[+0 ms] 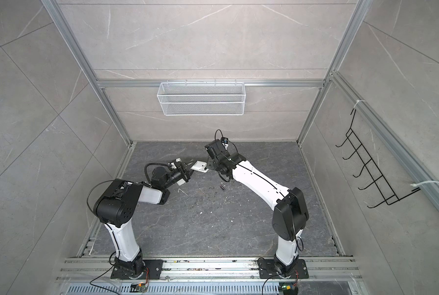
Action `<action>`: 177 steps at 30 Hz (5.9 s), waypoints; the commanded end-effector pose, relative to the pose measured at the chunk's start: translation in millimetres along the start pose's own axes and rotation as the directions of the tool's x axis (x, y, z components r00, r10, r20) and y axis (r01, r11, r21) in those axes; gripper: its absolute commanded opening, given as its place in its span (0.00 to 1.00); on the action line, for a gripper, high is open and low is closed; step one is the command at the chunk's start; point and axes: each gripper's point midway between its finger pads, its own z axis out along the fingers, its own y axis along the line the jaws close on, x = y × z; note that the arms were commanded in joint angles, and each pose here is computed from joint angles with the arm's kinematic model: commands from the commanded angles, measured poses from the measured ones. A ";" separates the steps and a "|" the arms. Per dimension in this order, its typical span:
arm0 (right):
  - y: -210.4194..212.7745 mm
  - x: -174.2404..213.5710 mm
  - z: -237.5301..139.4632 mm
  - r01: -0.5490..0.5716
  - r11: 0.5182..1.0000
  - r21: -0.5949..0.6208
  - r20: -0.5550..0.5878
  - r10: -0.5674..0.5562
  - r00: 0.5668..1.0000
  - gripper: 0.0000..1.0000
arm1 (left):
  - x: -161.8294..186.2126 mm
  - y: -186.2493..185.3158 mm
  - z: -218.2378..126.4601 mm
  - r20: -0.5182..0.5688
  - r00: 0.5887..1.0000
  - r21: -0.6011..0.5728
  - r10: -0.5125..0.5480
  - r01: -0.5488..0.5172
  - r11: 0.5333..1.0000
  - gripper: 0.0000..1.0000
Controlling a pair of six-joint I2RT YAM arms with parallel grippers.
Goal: Load the batteries into the remote control
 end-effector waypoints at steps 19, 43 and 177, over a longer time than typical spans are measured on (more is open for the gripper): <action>0.6 0.6 -40.7 -0.195 0.970 -0.145 0.032 0.201 0.979 0.69 | -0.3 -19.1 -5.1 0.068 0.971 0.064 0.229 -0.234 0.970 0.00; 24.0 30.9 18.9 -0.904 0.357 -0.236 -0.262 0.872 0.413 0.90 | -7.8 -25.2 -5.5 0.176 0.919 0.060 0.353 -0.368 0.928 0.00; 35.4 5.4 20.9 -0.895 0.363 -0.261 -0.317 0.843 0.434 0.91 | -13.9 -46.4 -13.8 0.285 0.888 0.086 0.360 -0.398 0.913 0.00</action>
